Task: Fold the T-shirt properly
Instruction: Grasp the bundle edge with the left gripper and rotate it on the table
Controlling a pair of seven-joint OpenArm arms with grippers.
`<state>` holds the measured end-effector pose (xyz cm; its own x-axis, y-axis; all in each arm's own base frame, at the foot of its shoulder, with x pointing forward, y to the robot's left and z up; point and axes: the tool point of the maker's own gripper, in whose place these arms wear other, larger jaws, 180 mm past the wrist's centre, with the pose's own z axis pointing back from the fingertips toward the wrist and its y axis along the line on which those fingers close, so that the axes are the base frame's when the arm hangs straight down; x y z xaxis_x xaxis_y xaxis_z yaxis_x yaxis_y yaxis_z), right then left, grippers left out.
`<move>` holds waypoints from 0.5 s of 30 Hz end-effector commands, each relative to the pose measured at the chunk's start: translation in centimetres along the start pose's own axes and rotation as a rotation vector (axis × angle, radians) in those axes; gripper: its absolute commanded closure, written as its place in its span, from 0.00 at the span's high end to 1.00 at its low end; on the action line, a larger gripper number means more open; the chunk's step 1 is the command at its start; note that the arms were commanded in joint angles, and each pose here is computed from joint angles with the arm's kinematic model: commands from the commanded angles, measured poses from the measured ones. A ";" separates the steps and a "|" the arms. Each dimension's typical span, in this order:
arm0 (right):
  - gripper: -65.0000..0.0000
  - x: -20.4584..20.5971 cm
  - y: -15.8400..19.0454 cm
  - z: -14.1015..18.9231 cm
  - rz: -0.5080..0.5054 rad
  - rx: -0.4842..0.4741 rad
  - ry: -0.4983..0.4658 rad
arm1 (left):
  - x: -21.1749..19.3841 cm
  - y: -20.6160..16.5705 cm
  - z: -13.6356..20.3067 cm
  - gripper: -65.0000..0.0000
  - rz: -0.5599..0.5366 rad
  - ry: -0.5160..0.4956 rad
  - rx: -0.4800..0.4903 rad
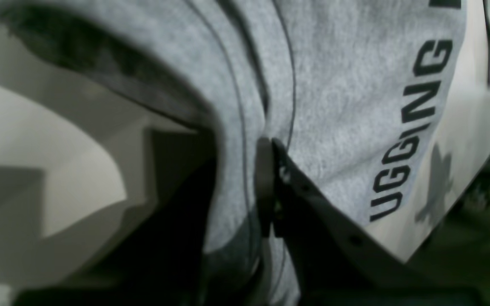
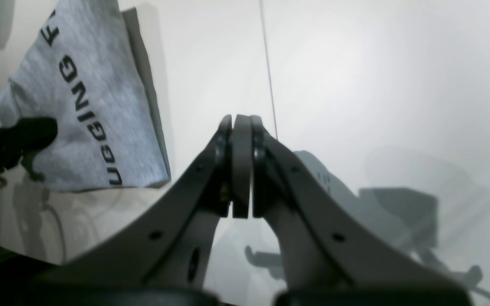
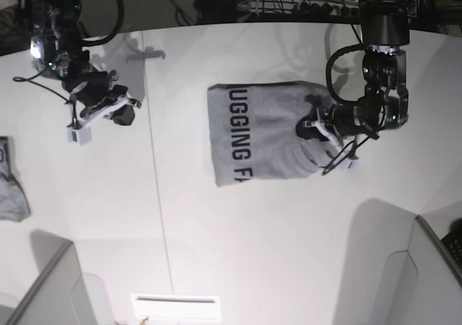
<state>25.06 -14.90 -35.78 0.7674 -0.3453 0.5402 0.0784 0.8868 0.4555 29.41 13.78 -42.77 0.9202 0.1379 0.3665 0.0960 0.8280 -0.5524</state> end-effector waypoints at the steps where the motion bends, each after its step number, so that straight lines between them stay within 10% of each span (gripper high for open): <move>1: 0.00 1.2 0.1 0.5 0.009 0.009 -0.041 | 0.8 0.0 0.4 0.00 -0.050 0.023 0.022; 15: 0.00 0.2 -4.5 2.5 -0.161 -0.110 -0.096 | 1.3 -5.3 -2.5 0.00 -0.559 0.297 0.046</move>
<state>22.76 -19.68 -36.81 0.6894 -0.5146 0.5098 0.2880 0.8405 0.4589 30.05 7.88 -42.19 0.8122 -0.4716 0.3435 0.5733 0.7540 -0.3205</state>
